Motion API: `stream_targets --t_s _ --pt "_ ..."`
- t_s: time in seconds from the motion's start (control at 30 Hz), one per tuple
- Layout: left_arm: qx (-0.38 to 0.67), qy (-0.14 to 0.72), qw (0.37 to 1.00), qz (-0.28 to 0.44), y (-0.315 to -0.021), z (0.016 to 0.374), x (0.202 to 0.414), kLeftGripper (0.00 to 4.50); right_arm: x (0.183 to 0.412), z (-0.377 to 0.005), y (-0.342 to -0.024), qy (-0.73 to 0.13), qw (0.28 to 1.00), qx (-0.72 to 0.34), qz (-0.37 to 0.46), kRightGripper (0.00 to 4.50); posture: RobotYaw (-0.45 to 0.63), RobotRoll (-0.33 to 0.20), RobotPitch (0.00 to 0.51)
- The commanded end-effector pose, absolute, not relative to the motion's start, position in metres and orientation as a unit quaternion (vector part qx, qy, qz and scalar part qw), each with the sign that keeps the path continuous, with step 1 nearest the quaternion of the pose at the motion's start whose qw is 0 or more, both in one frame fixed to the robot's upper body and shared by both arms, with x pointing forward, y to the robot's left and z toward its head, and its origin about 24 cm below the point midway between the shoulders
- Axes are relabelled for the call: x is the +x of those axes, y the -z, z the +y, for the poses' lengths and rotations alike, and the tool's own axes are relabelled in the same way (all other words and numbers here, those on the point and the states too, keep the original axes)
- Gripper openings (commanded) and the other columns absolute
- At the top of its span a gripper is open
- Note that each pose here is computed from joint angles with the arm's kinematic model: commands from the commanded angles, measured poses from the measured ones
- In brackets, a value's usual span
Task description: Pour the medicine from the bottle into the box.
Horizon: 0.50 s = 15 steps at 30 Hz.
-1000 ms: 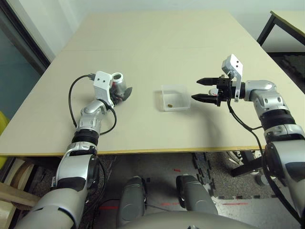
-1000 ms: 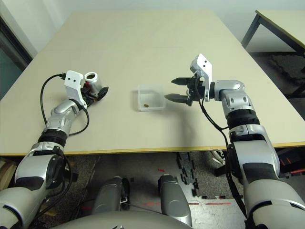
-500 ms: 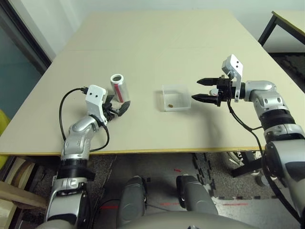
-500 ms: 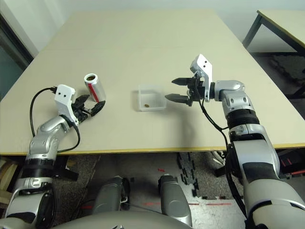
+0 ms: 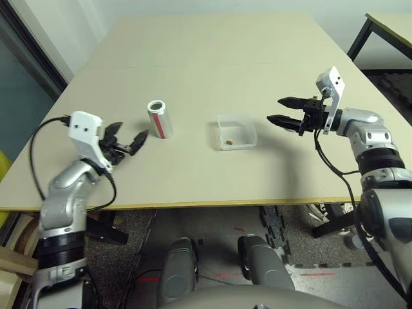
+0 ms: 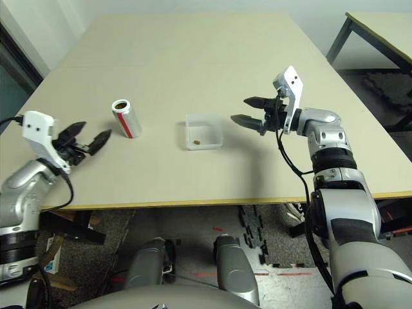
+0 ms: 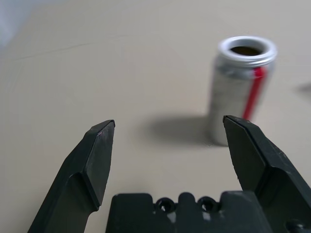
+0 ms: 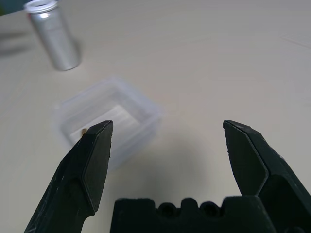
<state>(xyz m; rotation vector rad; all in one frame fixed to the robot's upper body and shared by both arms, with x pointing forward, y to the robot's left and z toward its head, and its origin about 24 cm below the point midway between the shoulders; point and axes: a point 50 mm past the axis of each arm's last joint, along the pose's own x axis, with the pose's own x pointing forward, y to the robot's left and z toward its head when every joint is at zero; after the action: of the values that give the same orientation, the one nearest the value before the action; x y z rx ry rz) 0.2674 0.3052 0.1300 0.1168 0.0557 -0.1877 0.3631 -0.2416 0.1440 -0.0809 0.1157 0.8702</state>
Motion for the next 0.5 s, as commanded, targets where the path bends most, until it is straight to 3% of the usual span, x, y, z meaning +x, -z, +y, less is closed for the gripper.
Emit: stream_targets --t_s 0.03,0.5 --pt "0.056 0.046 0.997 0.019 -0.135 0.326 0.272 4.47 0.363 -0.256 -0.145 -0.375 0.926 -0.019 0.044 4.5 -0.08 0.0 0.099" --pt "0.066 0.007 0.998 0.003 -0.143 0.342 0.316 4.47 0.362 -0.299 -0.153 -0.18 0.983 0.005 -0.013 4.5 -0.12 0.0 0.099"
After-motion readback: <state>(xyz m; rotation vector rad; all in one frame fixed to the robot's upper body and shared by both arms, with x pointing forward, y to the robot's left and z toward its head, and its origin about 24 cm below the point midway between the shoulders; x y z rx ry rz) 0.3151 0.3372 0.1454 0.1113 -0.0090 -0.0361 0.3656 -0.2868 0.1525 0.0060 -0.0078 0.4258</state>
